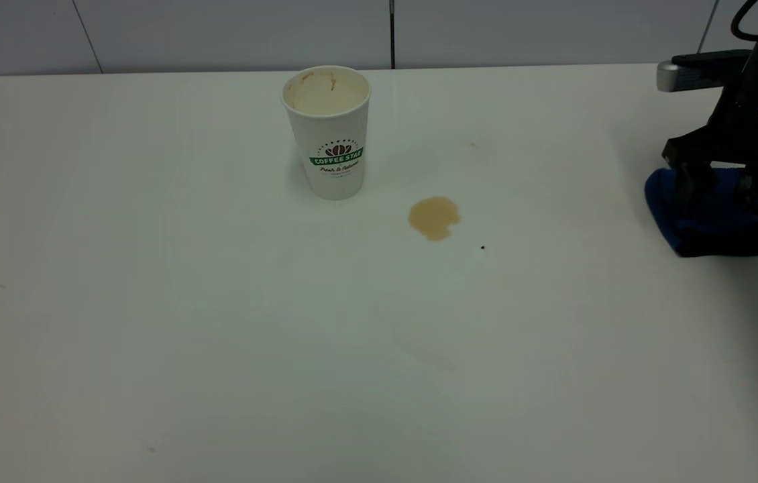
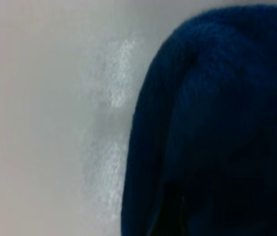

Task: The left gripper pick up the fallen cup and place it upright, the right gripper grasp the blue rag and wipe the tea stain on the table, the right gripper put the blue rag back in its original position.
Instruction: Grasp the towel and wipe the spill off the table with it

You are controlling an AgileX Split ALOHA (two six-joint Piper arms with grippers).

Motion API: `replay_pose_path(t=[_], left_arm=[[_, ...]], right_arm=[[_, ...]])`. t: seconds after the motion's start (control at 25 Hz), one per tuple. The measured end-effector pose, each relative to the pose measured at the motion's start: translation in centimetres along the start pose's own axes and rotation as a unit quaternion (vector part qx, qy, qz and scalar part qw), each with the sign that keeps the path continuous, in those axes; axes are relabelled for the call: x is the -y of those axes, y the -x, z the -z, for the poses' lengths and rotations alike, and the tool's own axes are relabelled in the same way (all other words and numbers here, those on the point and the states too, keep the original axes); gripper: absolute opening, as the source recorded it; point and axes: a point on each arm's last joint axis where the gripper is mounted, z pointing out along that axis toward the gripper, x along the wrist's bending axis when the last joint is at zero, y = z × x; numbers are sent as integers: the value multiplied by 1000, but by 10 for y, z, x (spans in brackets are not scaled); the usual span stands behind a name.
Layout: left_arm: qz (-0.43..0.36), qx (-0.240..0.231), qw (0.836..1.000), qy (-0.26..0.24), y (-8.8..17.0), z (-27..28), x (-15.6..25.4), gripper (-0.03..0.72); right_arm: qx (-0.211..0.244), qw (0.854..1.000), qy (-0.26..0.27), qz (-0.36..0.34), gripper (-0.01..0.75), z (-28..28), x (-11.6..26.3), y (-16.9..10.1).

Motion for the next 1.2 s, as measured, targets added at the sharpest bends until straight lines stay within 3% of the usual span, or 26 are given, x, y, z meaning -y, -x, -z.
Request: replay_pose_path(t=[0.2,0.32,0.56,0.64,0.92,1.2], left_arm=[[0,0,1000,0,0,0,0,346],[0,0,1000,0,0,0,0,346],[0,0,1000,0,0,0,0,346],[0,0,1000,0,0,0,0,346],[0,1,1000,0,0,0,0,346],[0,1,1000,0,0,0,0,346]], right_arm=[[0,1000,-20,0,689,-7,-4,1],[-5,1000,-26,-7,602,-8,-5,1],[-43,999,-26,-20,185,-10,-5,-6],[-52,998,-24,-14,99,-9,-6,-7],[-73,997,-27,3,94,-9,-8,-28],[-90,992,-51,67,94,-8,-6,-113]])
